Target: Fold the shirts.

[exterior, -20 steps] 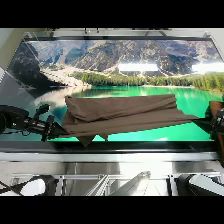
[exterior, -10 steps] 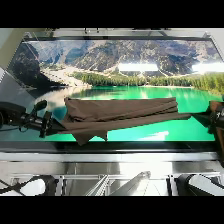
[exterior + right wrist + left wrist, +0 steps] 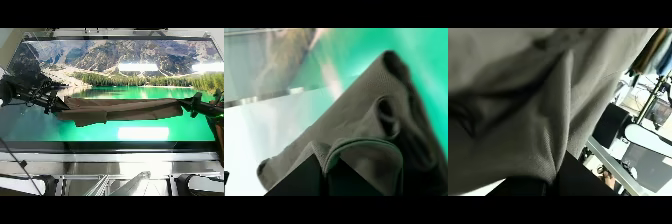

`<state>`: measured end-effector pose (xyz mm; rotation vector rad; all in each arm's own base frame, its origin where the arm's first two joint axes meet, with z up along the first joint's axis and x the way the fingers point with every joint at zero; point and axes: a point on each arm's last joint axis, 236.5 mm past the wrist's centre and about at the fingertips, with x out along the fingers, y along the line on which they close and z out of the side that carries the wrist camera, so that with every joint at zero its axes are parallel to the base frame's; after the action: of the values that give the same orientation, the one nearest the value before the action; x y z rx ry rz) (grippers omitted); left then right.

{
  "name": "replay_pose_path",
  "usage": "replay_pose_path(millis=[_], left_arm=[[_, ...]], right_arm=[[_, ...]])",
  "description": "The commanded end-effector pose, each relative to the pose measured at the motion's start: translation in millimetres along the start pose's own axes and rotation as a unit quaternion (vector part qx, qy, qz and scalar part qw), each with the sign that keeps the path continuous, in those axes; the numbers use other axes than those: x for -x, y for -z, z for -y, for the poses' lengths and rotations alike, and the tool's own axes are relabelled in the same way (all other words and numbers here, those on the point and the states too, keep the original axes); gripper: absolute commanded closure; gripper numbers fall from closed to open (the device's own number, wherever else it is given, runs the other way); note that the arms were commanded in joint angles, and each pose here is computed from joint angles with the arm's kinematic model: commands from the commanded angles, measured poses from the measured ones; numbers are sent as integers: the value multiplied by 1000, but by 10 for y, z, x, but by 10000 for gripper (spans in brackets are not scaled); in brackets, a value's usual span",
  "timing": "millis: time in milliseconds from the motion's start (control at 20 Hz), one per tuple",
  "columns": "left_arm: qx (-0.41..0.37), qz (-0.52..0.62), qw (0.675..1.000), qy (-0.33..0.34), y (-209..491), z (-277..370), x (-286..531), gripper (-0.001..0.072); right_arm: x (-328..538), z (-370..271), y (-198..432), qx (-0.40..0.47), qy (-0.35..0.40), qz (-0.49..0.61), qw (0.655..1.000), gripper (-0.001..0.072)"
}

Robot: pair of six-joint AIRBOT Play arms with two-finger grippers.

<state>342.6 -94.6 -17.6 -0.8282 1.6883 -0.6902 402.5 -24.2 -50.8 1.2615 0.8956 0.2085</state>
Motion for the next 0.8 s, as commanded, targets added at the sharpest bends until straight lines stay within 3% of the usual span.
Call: replay_pose_path(millis=[0, 300, 350, 400, 500, 550, 600, 650, 750], left_arm=[[28, -20, 999, -25, -244, -276, -82, 703], [55, -10, 998, -28, -447, -572, -251, 701], [54, -5, 998, -29, -469, -574, -251, 682], [52, -3, 998, -23, -474, -536, -236, 584], [40, -27, 999, 6, -388, -333, -139, 130], [34, -45, 998, 24, -324, -178, -69, -5], [24, -57, 997, 36, -282, -38, 20, -6], [12, -58, 998, 35, -273, 76, 124, -5], [-25, -19, 999, 16, -361, 252, 348, -5]], right_arm=[[-230, 341, -4, 7, 25, -9, 1000, 694], [-334, 422, 66, 35, 33, -21, 999, 693], [-334, 408, 80, 35, 30, -24, 999, 692], [-331, 376, 105, 35, 24, -29, 999, 683], [-279, 223, 141, 39, -6, -48, 998, 300], [-200, 78, 113, 46, -33, -57, 997, 273], [-99, -48, 49, 53, -54, -62, 995, 243], [8, -105, -46, 53, -57, -65, 995, 105], [167, 48, -163, 46, -4, -78, 996, 90]])
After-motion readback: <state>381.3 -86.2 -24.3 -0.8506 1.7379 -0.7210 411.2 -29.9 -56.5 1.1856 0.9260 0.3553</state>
